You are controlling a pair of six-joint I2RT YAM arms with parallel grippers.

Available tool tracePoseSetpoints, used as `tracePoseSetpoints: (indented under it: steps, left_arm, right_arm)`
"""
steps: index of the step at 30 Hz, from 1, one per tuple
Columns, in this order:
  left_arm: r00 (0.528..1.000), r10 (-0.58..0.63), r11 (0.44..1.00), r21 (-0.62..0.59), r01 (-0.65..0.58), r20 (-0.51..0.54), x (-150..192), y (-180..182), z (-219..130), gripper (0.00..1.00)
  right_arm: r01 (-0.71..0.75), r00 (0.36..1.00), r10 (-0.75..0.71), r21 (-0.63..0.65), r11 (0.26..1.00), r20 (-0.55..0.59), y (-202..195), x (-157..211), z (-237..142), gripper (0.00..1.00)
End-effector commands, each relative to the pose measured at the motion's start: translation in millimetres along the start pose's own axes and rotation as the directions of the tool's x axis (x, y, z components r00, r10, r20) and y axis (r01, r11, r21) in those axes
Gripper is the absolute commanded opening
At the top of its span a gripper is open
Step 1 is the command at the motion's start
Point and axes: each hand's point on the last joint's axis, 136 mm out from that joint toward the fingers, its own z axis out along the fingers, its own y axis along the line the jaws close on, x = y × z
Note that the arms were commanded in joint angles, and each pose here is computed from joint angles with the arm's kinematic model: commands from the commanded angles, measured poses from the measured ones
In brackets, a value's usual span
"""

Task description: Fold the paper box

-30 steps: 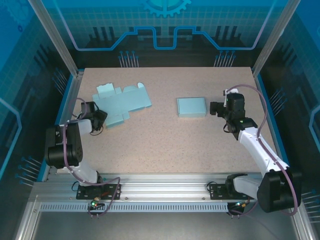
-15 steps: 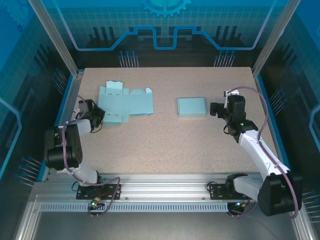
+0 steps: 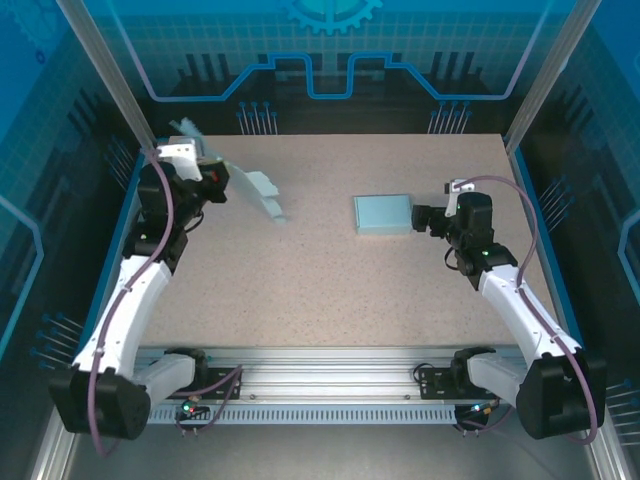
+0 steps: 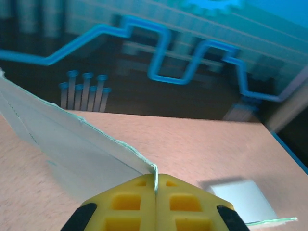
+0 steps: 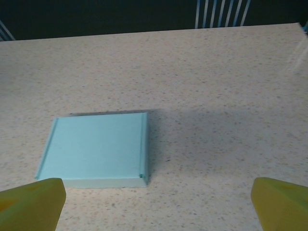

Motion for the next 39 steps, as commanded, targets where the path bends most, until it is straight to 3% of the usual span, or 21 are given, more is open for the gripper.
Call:
tracePoseSetpoints:
  steps: [1, 8, 12, 14, 17, 23, 31, 39]
  left_arm:
    - [0.981, 0.172, 0.973, 0.171, -0.155, -0.086, 10, -48, -15, 0.0]
    - [0.94, 0.331, 0.839, 0.483, -0.25, -0.088, 4, -147, -44, 0.0]
    - [0.898, 0.419, 0.729, 0.639, -0.245, -0.134, 24, -185, -53, 0.0]
    - [0.864, 0.484, 0.673, 0.69, -0.266, -0.139, 40, -195, -55, 0.0]
    - [0.817, 0.559, 0.635, 0.708, -0.31, -0.143, 58, -197, -48, 0.0]
    - [0.782, 0.619, 0.56, 0.74, -0.373, -0.075, 70, -200, -42, 0.0]
    - [0.739, 0.674, 0.479, 0.762, -0.437, 0.0, 78, -205, -38, 0.0]
    - [0.713, 0.701, 0.454, 0.757, -0.47, 0.022, 84, -201, -41, 0.0]
  right_arm:
    - [-0.039, 0.998, 0.045, -0.11, 0.993, 0.049, 17, -19, -7, 1.0]
    - [-0.076, 0.996, 0.083, -0.211, 0.975, 0.029, 35, -30, -23, 1.0]
    - [0.013, 0.998, 0.019, -0.466, 0.885, 0.064, 81, -39, -48, 1.0]
    - [0.072, 0.994, -0.013, -0.534, 0.843, 0.113, 93, -44, -61, 1.0]
    - [0.163, 0.98, -0.066, -0.573, 0.803, 0.186, 104, -49, -77, 1.0]
    - [0.297, 0.941, -0.129, -0.584, 0.755, 0.312, 119, -53, -103, 1.0]
    - [0.357, 0.93, -0.224, -0.579, 0.733, 0.29, 144, -40, -87, 0.97]
    - [0.383, 0.92, -0.245, -0.58, 0.719, 0.304, 144, -32, -89, 0.72]
